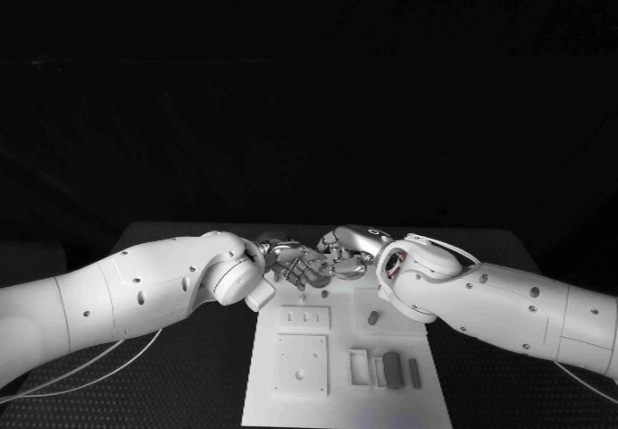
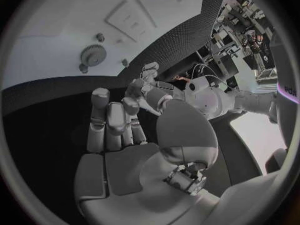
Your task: Assemble the parts on the task board
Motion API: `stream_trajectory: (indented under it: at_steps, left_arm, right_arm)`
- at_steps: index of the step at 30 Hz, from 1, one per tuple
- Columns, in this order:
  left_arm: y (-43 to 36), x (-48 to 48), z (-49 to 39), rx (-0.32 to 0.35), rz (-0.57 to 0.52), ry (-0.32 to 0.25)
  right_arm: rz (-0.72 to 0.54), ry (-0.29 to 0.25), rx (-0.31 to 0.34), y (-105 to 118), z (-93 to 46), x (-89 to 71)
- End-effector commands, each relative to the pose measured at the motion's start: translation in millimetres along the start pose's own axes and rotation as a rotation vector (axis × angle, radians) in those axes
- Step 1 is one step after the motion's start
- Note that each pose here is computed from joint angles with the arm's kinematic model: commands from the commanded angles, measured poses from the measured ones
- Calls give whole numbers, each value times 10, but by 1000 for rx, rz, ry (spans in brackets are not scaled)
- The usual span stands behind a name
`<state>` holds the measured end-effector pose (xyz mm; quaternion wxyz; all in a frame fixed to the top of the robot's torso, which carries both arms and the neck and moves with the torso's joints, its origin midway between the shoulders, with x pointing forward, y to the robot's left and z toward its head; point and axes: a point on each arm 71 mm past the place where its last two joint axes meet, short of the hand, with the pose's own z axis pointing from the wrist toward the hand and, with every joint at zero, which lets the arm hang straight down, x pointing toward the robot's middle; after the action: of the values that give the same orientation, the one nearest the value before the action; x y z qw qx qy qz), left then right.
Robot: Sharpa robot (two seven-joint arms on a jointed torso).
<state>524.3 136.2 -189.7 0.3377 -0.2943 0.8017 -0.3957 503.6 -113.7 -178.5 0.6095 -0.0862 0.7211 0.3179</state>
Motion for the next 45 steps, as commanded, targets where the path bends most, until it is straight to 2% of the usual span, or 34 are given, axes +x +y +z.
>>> stream_trajectory:
  at_steps: [1,10,27,34,45]
  left_arm:
    - [-52,1,3,24,6,-13]
    - [-49,7,7,16,18,-7]
    - [-42,-37,8,19,27,-51]
    - [-16,-73,5,5,38,-57]
    - [12,-56,4,-15,81,-15]
  right_arm:
    - [-6,35,-19,43,0,59]
    - [-3,33,-22,54,-3,67]
    - [28,36,-11,2,-13,75]
    - [46,16,1,-56,-45,49]
    - [45,-3,38,-200,-93,16]
